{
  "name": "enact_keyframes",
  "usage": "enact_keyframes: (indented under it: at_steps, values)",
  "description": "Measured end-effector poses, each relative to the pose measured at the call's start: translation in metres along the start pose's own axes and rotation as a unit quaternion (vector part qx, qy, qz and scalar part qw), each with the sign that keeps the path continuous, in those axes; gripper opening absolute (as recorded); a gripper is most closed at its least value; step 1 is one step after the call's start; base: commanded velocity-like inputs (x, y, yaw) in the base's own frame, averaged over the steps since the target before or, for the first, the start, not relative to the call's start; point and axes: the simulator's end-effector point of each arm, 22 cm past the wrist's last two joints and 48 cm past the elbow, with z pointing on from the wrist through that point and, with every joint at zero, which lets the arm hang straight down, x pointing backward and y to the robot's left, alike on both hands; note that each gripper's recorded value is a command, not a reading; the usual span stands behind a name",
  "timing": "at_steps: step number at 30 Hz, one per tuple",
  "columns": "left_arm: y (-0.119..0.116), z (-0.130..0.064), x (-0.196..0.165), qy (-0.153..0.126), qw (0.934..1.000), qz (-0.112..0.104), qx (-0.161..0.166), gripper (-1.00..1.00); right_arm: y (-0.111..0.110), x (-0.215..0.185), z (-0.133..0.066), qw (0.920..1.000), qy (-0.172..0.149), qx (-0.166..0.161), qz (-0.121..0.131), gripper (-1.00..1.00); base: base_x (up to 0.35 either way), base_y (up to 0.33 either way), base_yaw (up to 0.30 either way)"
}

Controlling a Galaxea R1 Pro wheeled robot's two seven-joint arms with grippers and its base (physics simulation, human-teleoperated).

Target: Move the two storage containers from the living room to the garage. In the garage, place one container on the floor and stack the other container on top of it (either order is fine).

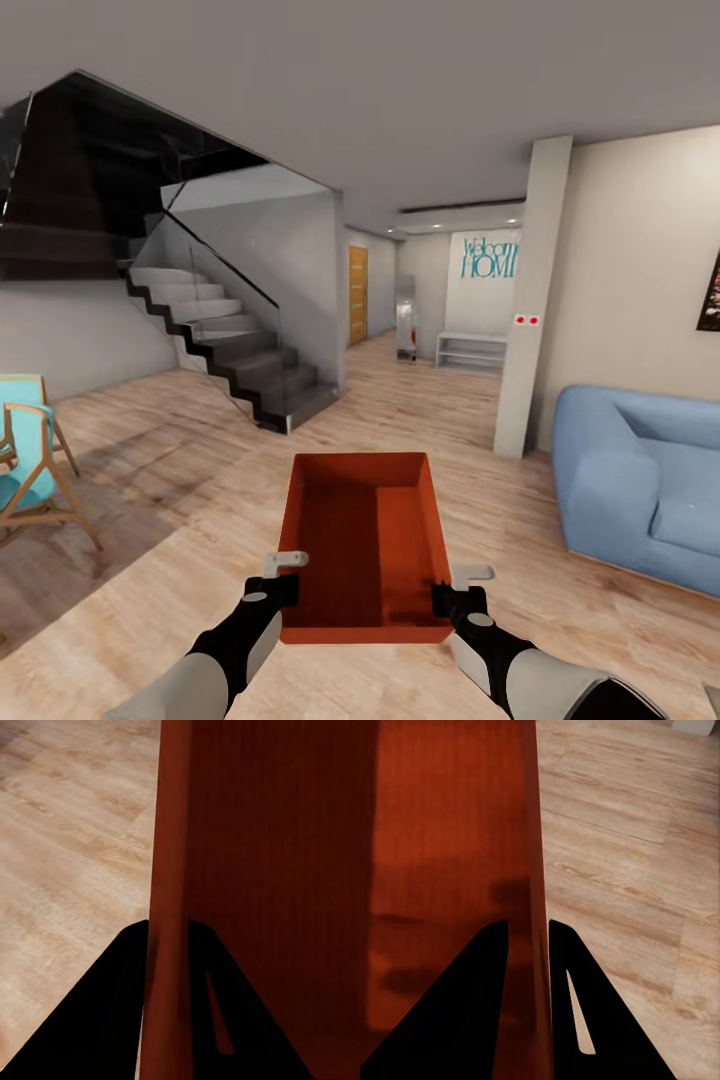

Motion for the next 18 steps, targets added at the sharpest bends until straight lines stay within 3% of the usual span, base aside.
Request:
enact_keyframes:
  at_steps: [13,18]
  values:
    - [0.0,0.0001,0.0033,0.004,1.0,-0.001,0.0,-1.0,-0.0002,0.0019,-0.0001,1.0,0.003,0.0,-0.002,-1.0,0.322,0.0,-0.001]
    - [0.0001,0.0002,0.0033,0.004,1.0,-0.001,0.0,-1.0,0.0,0.0019,-0.0001,1.0,0.003,0.0,-0.002,-1.0,0.322,0.0,-0.167]
